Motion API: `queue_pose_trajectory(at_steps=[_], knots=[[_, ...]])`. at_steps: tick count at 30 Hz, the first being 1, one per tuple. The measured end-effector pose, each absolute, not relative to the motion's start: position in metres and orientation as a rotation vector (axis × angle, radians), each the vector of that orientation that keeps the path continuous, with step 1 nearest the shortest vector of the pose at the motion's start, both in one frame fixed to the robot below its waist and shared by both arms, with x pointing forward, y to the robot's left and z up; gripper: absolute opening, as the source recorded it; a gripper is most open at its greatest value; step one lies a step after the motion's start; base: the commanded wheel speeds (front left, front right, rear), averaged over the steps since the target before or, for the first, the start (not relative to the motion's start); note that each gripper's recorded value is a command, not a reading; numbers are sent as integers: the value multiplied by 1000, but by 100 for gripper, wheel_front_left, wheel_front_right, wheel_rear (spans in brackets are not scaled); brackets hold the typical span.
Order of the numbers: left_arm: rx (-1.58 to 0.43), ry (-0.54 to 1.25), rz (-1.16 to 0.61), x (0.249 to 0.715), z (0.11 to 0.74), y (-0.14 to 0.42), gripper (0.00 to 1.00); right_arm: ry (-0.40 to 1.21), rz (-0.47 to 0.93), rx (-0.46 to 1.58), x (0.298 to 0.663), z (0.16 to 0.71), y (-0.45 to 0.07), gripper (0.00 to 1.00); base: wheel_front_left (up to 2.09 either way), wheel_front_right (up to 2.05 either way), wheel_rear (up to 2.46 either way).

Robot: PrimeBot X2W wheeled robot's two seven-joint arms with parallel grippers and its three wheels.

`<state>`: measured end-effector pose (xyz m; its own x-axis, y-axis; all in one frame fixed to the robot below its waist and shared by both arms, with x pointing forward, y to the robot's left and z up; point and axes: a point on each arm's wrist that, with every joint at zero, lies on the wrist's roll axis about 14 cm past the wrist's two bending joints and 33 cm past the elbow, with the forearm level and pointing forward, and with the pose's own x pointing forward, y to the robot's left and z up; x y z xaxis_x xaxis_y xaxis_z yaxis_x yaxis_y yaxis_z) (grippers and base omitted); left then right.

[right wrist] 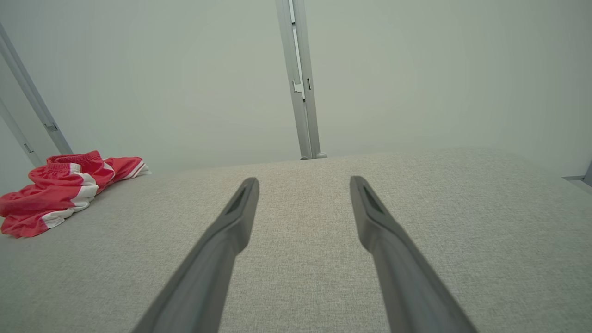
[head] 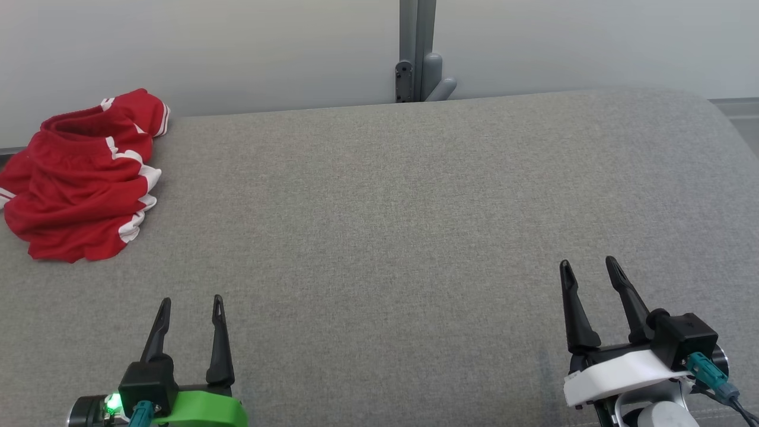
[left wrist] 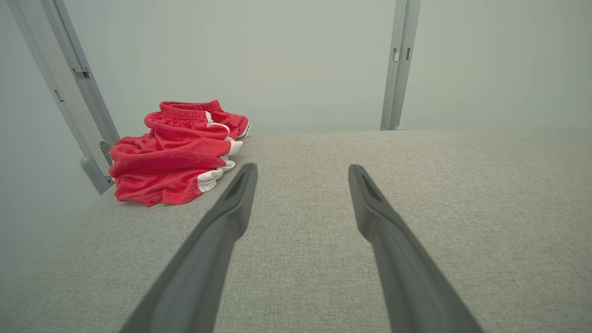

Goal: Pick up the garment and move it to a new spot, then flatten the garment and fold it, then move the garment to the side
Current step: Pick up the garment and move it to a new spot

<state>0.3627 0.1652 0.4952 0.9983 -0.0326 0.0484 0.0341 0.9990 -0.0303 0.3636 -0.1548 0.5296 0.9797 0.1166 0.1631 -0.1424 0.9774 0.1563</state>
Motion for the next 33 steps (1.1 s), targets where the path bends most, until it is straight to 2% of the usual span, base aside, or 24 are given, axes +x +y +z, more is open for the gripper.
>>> queue_pose_trajectory(at_steps=[8, 15, 24, 33], knots=[[-29, -46, -27, 360, 495, 167, 100, -154, 134, 168, 364, 530, -154, 100, 0, 0, 0], [-27, -52, 39, 349, 496, 188, 100, -154, 196, 173, 373, 531, -134, 100, 0, 0, 0], [-19, -61, 215, 314, 499, 240, 100, -135, 359, 196, 385, 530, -78, 100, 0, 0, 0], [-22, -44, 426, 250, 491, 293, 100, -123, 560, 217, 389, 533, -8, 100, 0, 0, 0]])
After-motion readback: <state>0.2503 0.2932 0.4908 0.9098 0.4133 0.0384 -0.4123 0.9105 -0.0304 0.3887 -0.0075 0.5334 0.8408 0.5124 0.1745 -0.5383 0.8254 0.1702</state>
